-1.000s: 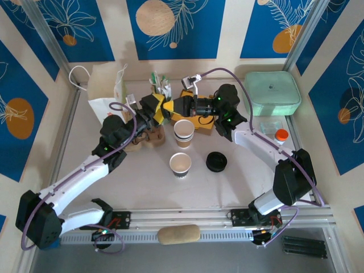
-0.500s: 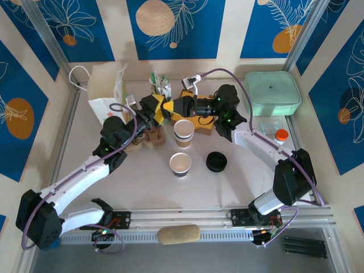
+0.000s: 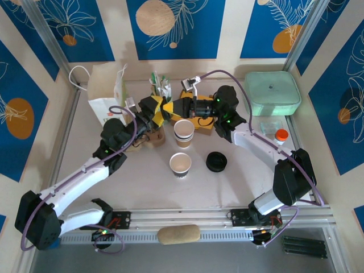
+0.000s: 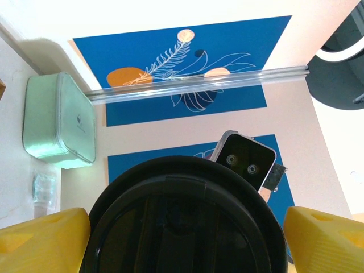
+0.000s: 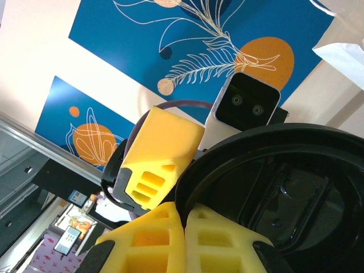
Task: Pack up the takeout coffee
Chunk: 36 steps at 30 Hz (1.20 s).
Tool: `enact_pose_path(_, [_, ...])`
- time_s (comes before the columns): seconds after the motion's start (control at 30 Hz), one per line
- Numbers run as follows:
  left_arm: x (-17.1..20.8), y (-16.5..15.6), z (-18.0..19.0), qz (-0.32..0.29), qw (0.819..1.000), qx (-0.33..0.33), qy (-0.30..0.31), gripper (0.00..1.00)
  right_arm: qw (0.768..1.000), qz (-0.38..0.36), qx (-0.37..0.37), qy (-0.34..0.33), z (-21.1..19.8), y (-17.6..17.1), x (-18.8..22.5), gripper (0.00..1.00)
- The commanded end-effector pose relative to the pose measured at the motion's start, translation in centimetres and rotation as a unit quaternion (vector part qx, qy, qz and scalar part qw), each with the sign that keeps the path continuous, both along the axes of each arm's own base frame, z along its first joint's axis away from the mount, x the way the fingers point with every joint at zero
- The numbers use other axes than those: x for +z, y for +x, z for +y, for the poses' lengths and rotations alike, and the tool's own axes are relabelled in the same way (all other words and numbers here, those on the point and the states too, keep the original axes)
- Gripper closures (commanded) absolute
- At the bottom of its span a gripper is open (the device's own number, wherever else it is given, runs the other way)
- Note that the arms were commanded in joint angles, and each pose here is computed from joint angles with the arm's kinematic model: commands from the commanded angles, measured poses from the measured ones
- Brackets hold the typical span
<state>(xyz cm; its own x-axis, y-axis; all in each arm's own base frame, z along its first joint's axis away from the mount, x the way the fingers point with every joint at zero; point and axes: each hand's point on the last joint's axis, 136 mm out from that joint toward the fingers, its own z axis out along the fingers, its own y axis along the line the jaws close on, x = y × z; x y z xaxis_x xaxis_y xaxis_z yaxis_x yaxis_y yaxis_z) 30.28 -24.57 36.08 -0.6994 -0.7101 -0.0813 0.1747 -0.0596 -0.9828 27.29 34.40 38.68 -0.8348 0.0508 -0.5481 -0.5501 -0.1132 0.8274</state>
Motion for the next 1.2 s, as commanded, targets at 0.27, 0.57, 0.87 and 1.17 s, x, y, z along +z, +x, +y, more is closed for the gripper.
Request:
enact_pose_path(0.27, [1.2,-0.3,0.2,-0.013,0.999,0.002,-0.038,0.11,1.0,-0.005,-0.01,0.017,-0.4,0.3,0.6,1.0])
enact_pose_path(0.57, [1.1,0.0,-0.3,-0.012,0.999,-0.004,-0.048,0.18,1.0,-0.003,-0.008,0.023,-0.3,0.4,0.8,1.0])
enact_pose_path(0.87, [1.2,0.1,-0.7,-0.014,0.999,-0.008,-0.048,0.19,1.0,0.003,-0.007,0.018,-0.2,0.4,0.3,1.0])
enact_pose_path(1.17, [1.5,0.0,-0.9,-0.018,0.999,-0.011,-0.045,0.18,1.0,0.01,-0.007,0.012,-0.1,0.5,-0.3,1.0])
